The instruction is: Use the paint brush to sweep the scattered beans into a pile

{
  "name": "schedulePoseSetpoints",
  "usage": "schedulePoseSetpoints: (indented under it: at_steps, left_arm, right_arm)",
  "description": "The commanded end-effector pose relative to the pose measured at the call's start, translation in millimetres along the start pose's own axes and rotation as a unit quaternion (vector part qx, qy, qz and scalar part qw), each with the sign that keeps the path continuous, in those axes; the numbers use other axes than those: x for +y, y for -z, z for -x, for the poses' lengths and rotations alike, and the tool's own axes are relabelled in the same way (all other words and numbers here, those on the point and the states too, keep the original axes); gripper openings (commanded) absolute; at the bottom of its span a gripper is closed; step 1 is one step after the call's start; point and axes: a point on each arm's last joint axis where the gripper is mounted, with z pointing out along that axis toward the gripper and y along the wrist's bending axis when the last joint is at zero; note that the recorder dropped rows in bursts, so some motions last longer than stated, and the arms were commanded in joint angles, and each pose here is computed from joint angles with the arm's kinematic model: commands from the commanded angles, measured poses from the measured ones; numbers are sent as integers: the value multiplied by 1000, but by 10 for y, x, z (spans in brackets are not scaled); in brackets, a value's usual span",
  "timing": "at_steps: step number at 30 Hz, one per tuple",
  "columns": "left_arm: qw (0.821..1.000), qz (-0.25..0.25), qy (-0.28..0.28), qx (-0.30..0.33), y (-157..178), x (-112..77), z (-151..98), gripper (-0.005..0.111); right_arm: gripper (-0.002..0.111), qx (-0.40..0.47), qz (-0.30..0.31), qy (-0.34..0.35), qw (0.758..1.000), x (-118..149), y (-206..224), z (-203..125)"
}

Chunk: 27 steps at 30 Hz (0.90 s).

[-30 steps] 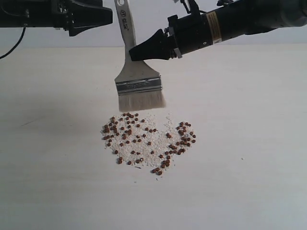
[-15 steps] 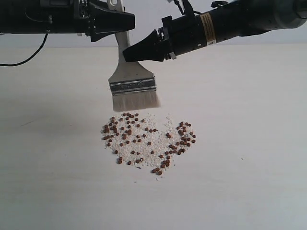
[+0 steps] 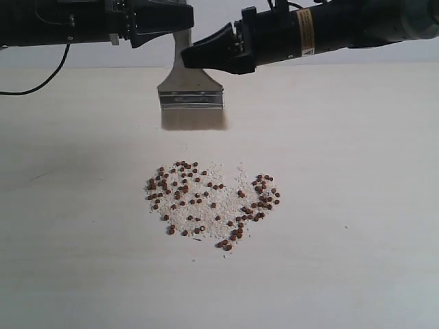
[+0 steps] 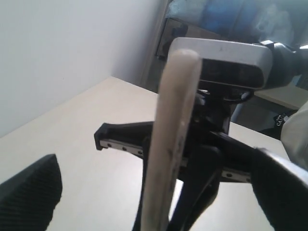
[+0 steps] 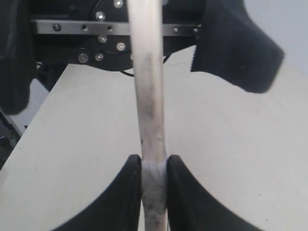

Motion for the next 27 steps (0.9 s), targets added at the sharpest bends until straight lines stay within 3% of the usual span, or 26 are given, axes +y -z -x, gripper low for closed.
schedulePoseSetpoints:
  at_steps: [1, 12, 20, 23, 27]
  left_arm:
    - [1000, -1, 5, -10, -2, -5, 12, 105]
    - [1000, -2, -1, -10, -10, -10, 17, 100]
    - [1000, -15, 13, -6, -104, -73, 1, 67]
    - [1000, -14, 13, -6, -98, -69, 2, 50]
    - [1000, -15, 7, -9, -101, -71, 54, 38]
  right_arm:
    - [0, -23, -20, -16, 999, -85, 168, 47]
    - [0, -17, -14, -30, 999, -70, 130, 32]
    - [0, -12, -9, -28, 999, -45, 86, 30]
    - [0, 14, -3, -20, 1000, -34, 86, -18]
    - [0, 15, -3, -27, 1000, -34, 87, -20]
